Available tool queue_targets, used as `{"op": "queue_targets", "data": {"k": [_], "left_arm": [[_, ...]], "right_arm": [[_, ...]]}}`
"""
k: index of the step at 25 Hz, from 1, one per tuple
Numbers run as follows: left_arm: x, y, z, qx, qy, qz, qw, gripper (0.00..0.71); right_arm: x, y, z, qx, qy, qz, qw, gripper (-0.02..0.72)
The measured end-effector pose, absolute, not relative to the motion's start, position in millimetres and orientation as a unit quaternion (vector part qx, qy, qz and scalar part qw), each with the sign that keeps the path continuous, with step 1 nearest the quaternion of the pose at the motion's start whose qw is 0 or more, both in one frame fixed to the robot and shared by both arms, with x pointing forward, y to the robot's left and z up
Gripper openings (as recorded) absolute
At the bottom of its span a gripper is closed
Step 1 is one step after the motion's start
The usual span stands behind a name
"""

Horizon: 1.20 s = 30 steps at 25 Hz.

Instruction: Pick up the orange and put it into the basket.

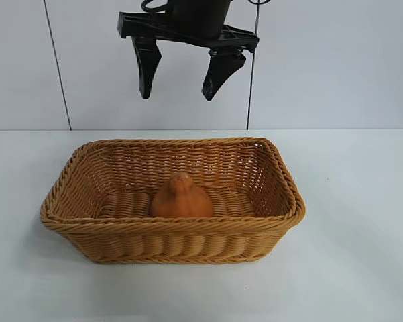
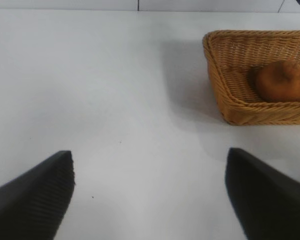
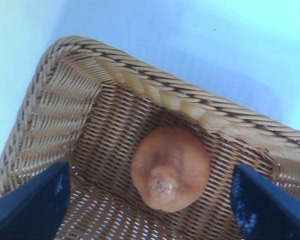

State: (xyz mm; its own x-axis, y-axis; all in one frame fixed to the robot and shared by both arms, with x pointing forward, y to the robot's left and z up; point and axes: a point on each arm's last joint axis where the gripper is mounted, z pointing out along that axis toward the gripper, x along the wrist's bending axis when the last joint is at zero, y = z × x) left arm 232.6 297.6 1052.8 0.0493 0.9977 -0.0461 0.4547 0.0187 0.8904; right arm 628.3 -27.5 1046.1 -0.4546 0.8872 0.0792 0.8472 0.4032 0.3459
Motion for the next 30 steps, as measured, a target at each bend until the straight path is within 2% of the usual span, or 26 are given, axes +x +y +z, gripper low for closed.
{"op": "queue_targets", "data": {"k": [5, 14, 20, 23, 30], "left_arm": [[232.6, 297.6, 1052.8, 0.609, 0.596, 0.346, 0.392, 0.589], [232.6, 297.6, 1052.8, 0.609, 0.596, 0.346, 0.392, 0.589], [232.6, 297.6, 1052.8, 0.609, 0.596, 0.346, 0.392, 0.589], [232.6, 297.6, 1052.8, 0.609, 0.596, 0.346, 0.392, 0.589], [232.6, 297.6, 1052.8, 0.609, 0.596, 0.346, 0.392, 0.589]], "right_arm": [[654.5, -70.6, 1045.8, 0.558, 0.811, 0.158, 0.079, 0.601], [697.8, -179.2, 1045.8, 0.633, 0.753, 0.127, 0.125, 0.601], [709.7, -241.1, 1045.9, 0.678, 0.713, 0.115, 0.137, 0.601], [711.3, -255.5, 1045.9, 0.688, 0.703, 0.113, 0.139, 0.601], [699.2, -257.9, 1063.4, 0.686, 0.703, 0.123, 0.143, 0.603]]}}
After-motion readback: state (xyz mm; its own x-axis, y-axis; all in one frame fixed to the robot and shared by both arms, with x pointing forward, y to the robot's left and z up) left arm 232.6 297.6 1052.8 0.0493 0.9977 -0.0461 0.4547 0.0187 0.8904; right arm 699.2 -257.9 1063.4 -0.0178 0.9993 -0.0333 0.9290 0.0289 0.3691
